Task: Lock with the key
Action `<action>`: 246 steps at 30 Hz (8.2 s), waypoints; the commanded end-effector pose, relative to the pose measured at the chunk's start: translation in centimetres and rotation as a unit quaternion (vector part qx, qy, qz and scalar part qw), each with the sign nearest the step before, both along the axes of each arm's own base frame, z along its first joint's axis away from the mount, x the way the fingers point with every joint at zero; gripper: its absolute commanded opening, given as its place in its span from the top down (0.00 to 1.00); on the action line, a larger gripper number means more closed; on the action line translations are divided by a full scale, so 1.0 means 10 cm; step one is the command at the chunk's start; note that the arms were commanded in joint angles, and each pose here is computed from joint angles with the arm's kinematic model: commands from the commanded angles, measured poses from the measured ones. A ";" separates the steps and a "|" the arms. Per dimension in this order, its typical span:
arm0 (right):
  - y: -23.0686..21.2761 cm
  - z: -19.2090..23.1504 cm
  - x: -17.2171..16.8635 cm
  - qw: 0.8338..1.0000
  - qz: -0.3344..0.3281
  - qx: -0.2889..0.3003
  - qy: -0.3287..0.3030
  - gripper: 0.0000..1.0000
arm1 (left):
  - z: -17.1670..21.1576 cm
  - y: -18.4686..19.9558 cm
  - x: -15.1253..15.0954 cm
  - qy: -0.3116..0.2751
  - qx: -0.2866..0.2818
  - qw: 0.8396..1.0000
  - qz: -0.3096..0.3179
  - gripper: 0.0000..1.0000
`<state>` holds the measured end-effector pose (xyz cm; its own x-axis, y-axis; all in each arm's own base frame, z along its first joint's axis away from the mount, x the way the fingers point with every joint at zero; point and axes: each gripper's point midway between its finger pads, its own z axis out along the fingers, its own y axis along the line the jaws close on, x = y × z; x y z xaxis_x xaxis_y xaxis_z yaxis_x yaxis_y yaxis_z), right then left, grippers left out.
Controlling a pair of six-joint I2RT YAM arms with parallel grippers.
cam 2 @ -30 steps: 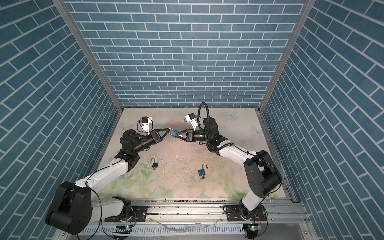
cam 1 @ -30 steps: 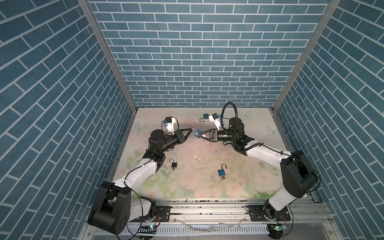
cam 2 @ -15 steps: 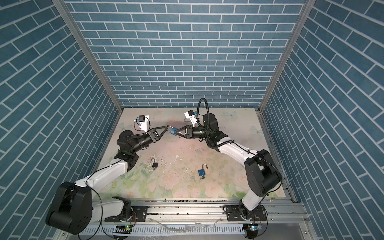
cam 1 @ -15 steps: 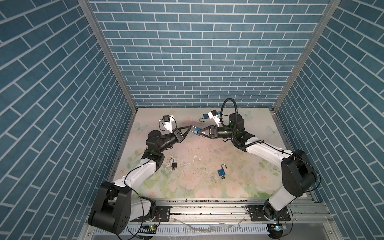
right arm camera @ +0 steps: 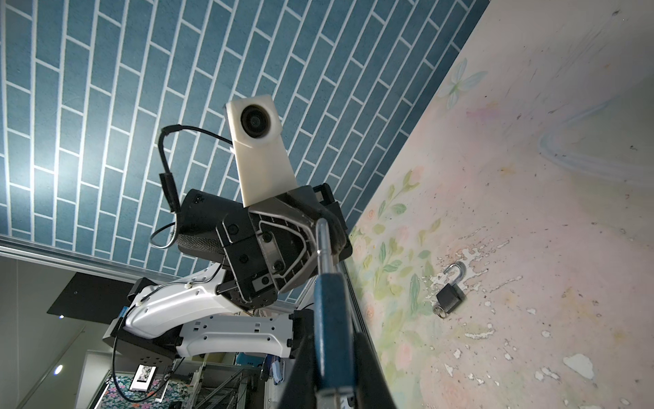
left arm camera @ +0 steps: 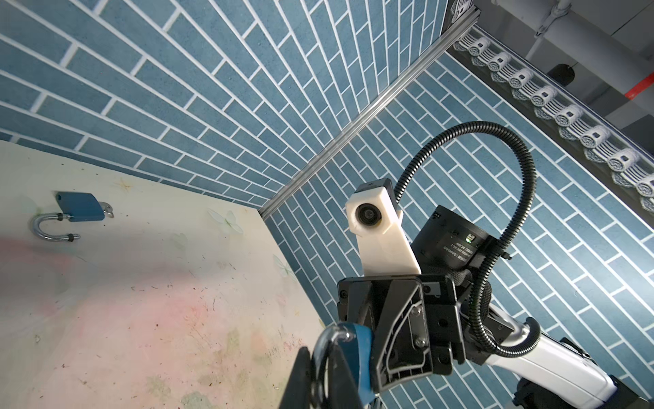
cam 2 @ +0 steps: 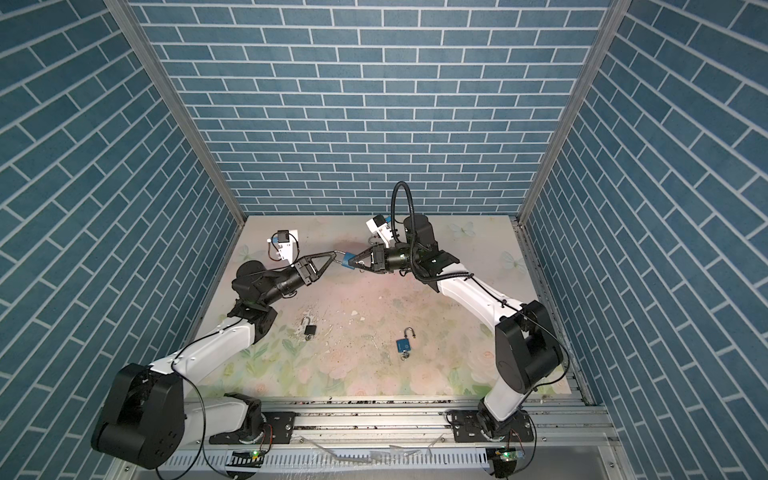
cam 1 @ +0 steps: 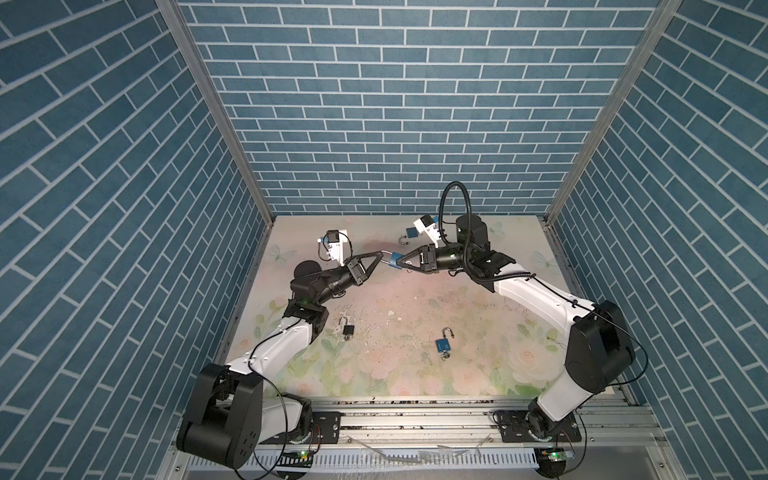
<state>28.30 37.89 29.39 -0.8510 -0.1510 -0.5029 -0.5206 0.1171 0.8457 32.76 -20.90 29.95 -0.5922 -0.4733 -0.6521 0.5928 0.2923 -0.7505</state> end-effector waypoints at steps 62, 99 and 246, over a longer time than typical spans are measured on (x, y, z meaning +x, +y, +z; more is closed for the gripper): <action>-1.05 -0.45 0.13 0.993 -0.089 -0.077 -0.033 1.00 | 0.21 -1.06 -0.72 -0.083 -0.015 0.973 -0.214 0.98; -0.93 -0.31 0.07 0.998 -0.009 -0.039 -0.055 1.00 | 0.20 -1.63 -1.15 -0.088 -0.012 0.943 -0.321 1.00; -0.91 -0.66 0.36 0.971 -0.208 0.120 -0.003 0.76 | -0.39 -0.91 0.38 0.084 0.005 0.990 -0.116 1.00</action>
<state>31.88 28.39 21.47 -0.8249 0.3178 -0.4675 -0.4410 0.1555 0.8839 36.54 -30.14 25.11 -0.8113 -0.2895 -0.5079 0.4705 0.1924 -0.8612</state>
